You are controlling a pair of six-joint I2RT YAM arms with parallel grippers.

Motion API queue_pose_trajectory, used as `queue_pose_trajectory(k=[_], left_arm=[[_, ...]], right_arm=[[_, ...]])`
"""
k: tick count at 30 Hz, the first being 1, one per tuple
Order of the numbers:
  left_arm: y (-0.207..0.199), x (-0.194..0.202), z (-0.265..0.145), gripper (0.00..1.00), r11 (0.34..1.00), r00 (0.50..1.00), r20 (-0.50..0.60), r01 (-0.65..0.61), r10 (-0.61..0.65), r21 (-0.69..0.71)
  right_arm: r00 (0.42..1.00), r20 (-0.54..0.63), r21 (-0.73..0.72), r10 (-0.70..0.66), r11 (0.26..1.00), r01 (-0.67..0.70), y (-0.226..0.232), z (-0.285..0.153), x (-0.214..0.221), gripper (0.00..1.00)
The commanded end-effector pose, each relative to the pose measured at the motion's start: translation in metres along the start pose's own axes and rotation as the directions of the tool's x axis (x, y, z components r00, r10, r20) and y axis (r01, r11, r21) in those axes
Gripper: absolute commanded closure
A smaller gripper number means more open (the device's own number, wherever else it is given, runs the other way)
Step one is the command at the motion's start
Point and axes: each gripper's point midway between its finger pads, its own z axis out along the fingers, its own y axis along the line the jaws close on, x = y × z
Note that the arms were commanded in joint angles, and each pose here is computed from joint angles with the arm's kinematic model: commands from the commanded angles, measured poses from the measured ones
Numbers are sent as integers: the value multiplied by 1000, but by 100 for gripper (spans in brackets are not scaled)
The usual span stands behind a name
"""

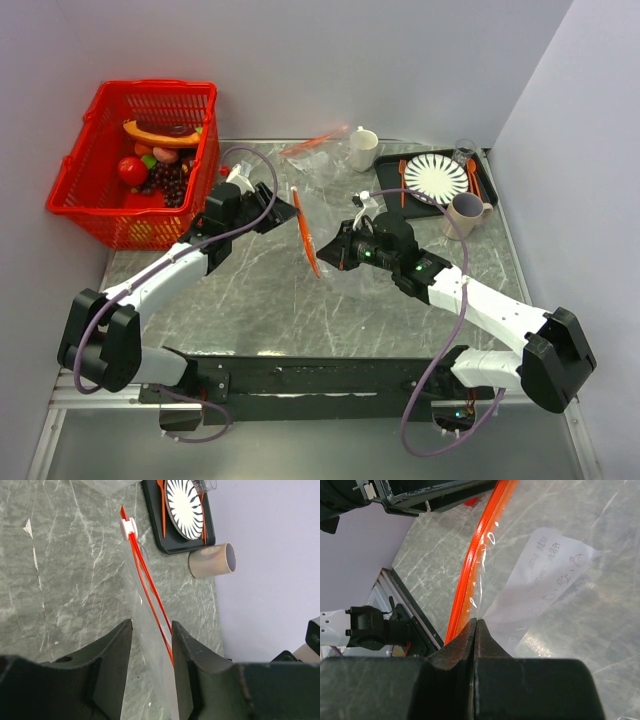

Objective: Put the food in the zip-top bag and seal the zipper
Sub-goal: Open the zipper of the food storage bag.

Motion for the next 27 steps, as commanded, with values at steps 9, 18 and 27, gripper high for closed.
queue_pose_trajectory(k=[9,18,27], left_arm=[[-26,-15,-2,55,996,999,46,-32,29,79],[-29,-16,-8,49,996,998,54,-39,35,82],[-27,-13,-4,54,995,999,41,-34,31,89]], right_arm=[[998,59,-19,-16,1000,17,7,-6,-16,100],[998,64,-20,-1,1000,3,6,-7,-16,100],[998,65,-28,0,1000,1,6,-7,-16,100]])
